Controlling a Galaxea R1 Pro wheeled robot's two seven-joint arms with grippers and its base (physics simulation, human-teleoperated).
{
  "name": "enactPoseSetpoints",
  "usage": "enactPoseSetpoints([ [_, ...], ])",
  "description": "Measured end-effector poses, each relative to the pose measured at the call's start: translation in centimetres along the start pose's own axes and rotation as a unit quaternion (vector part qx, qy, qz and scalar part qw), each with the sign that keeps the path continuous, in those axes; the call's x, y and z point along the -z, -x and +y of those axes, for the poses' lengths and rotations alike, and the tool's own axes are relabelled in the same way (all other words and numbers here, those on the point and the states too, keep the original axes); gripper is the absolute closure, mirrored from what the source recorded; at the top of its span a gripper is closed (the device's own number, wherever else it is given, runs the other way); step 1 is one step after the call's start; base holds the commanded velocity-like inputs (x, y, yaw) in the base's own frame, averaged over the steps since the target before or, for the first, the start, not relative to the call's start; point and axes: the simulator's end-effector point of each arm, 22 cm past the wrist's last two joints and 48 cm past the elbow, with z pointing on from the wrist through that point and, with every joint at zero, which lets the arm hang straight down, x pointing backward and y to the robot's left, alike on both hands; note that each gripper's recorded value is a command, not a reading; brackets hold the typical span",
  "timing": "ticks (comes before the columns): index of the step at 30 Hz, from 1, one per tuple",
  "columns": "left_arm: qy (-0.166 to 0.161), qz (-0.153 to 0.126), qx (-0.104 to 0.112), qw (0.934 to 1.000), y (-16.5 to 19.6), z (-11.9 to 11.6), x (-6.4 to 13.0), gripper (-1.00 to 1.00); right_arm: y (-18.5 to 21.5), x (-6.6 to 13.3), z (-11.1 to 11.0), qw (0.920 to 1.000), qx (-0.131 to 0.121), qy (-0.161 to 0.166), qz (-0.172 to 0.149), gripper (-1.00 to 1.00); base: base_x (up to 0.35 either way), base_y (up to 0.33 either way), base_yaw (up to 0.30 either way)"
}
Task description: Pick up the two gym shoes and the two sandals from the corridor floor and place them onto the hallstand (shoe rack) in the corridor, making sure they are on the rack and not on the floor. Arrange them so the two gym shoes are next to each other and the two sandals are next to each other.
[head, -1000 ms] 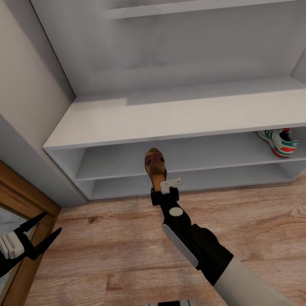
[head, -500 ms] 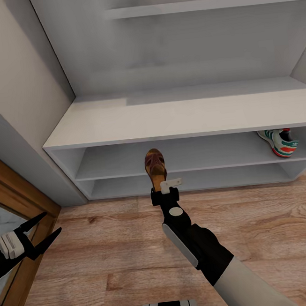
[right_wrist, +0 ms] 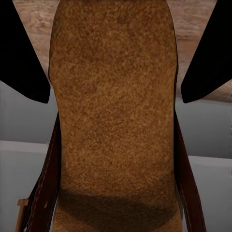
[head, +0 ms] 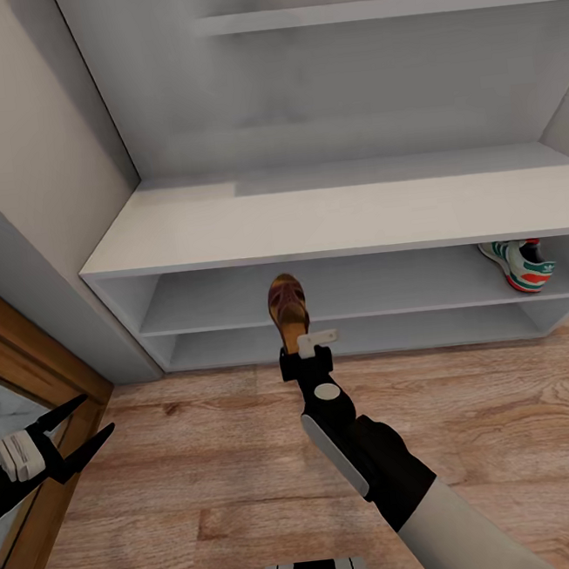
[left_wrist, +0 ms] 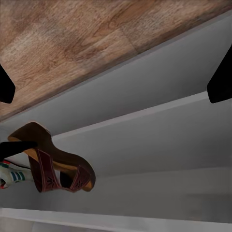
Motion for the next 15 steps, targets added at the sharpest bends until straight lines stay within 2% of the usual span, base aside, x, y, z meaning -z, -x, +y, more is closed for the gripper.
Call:
enactPoseSetpoints([
  [6, -0.004, 0.000, 0.000, 1.0000, 0.0, -0.2, 0.0, -1.00, 0.4, 0.1, 0.0, 1.0000, -0.002, 0.000, -0.003, 1.00, 0.000, 0.000, 0.000],
  [11, -0.032, 0.000, 0.000, 0.9995, 0.0, -1.4, 0.0, -1.00, 0.4, 0.2, 0.0, 1.0000, -0.003, 0.000, -0.004, 1.00, 0.000, 0.000, 0.000],
  [13, -0.057, 0.001, 0.000, 0.9984, 0.0, -2.5, 0.2, -1.00, 0.5, 0.2, 0.0, 1.0000, -0.003, -0.001, -0.004, 1.00, 0.000, 0.000, 0.000],
  [15, -0.061, 0.001, 0.000, 0.9982, 0.0, -2.6, 0.2, -1.00, 0.5, 0.2, 0.0, 1.0000, -0.003, -0.001, -0.004, 1.00, 0.000, 0.000, 0.000],
])
